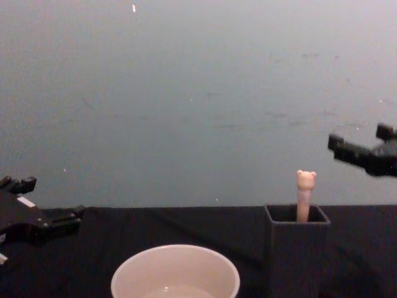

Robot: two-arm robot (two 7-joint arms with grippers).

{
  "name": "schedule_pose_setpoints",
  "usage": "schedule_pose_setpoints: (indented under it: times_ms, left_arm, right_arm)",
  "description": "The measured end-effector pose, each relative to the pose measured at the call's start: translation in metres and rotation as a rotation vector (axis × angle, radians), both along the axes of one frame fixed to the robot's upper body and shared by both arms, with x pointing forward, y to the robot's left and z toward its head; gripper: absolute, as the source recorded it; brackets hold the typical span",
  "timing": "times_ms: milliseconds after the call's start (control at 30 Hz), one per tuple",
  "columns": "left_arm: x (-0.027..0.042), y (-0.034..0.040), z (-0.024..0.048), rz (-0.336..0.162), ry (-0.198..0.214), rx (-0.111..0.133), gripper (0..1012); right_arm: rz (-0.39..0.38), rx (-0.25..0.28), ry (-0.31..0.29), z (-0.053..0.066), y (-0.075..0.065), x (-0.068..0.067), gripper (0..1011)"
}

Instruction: Pick up the stirring spoon with one hand, stir inside the cup, then place it back in its original position.

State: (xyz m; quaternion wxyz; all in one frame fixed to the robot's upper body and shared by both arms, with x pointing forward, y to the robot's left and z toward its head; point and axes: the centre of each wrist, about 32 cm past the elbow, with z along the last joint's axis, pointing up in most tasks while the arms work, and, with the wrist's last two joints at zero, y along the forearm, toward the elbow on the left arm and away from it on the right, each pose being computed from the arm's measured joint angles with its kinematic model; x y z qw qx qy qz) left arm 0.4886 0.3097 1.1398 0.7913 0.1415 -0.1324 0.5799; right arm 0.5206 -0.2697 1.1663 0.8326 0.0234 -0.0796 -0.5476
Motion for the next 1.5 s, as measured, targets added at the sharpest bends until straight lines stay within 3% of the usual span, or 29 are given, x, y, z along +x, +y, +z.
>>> schedule_pose_setpoints:
  times_ms: [233,467,1500]
  left_arm:
    - [0.0000,0.0000,0.0000,0.000,0.000,0.000,1001]
    - [0.0000,0.0000,0.0000,0.000,0.000,0.000,1001]
    - [0.0000,0.0000,0.0000,0.000,0.000,0.000,1001]
  right_arm:
    - [-0.025,-0.074,0.124,-0.021,0.000,-0.002,1002]
    - [-0.026,-0.109,0.182,-0.033,0.001,-0.003,1000]
    - [-0.026,-0.107,0.177,-0.032,0.001,-0.003,1000]
